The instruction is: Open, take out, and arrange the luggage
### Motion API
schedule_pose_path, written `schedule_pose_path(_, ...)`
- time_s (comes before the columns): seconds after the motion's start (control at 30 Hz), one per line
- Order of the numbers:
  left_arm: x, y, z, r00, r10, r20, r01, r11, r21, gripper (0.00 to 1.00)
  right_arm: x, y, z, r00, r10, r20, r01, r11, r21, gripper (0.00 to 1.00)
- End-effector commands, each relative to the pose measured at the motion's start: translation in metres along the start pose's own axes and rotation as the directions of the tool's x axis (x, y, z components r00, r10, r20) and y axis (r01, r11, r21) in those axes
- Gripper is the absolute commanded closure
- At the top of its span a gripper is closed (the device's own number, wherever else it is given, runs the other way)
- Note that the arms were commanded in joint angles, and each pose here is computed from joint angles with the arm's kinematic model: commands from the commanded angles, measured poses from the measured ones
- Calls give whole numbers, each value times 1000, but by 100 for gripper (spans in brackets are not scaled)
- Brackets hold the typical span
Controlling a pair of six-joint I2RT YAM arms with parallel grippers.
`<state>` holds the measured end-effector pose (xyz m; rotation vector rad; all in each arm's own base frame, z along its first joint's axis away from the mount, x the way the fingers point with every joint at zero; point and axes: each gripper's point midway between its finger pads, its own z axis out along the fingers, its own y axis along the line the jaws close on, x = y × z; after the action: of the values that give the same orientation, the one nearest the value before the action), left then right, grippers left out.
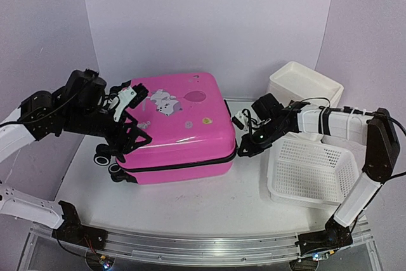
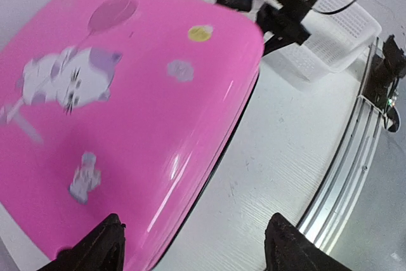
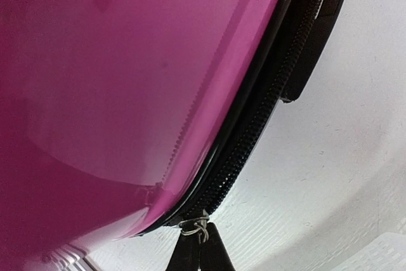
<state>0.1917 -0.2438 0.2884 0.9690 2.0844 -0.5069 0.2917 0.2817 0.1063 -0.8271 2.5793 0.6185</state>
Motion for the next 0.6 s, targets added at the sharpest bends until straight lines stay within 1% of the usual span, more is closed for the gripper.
schedule_pose_path(0.0,-41,-39,32,942,335,-16,-335,941,-40,24,-43,45,-12,986,-105,126,119,986,-114,100)
schedule_pose_path(0.07,-49,-53,63,897,438,-62,-442,893,-87,17,-45,49,-13,988,-81,134,100,986,-136,100)
schedule_pose_path(0.17,-67,-59,94,849,527,-37,-525,835,-164,6,-46,50,-16,986,-67,150,89,986,-143,100)
schedule_pose_path(0.27,-82,-62,117,815,579,-16,-569,795,-210,2,-47,52,-19,984,-67,166,92,984,-152,100)
schedule_pose_path(0.37,-82,-65,144,789,612,-55,-607,763,-221,1,-47,53,-21,979,-73,188,103,983,-155,100)
schedule_pose_path(0.43,-83,-54,162,788,606,-109,-608,738,-291,0,-48,56,-22,972,-88,217,125,978,-166,100)
schedule_pose_path(0.5,-83,-37,178,784,594,-181,-614,697,-371,1,-49,60,-23,958,-104,267,157,970,-185,100)
schedule_pose_path(0.53,-84,-27,182,791,575,-209,-605,682,-411,2,-47,60,-22,950,-110,293,170,968,-187,100)
schedule_pose_path(0.57,-84,-19,188,803,552,-224,-589,681,-434,3,-46,61,-21,939,-118,324,186,965,-188,100)
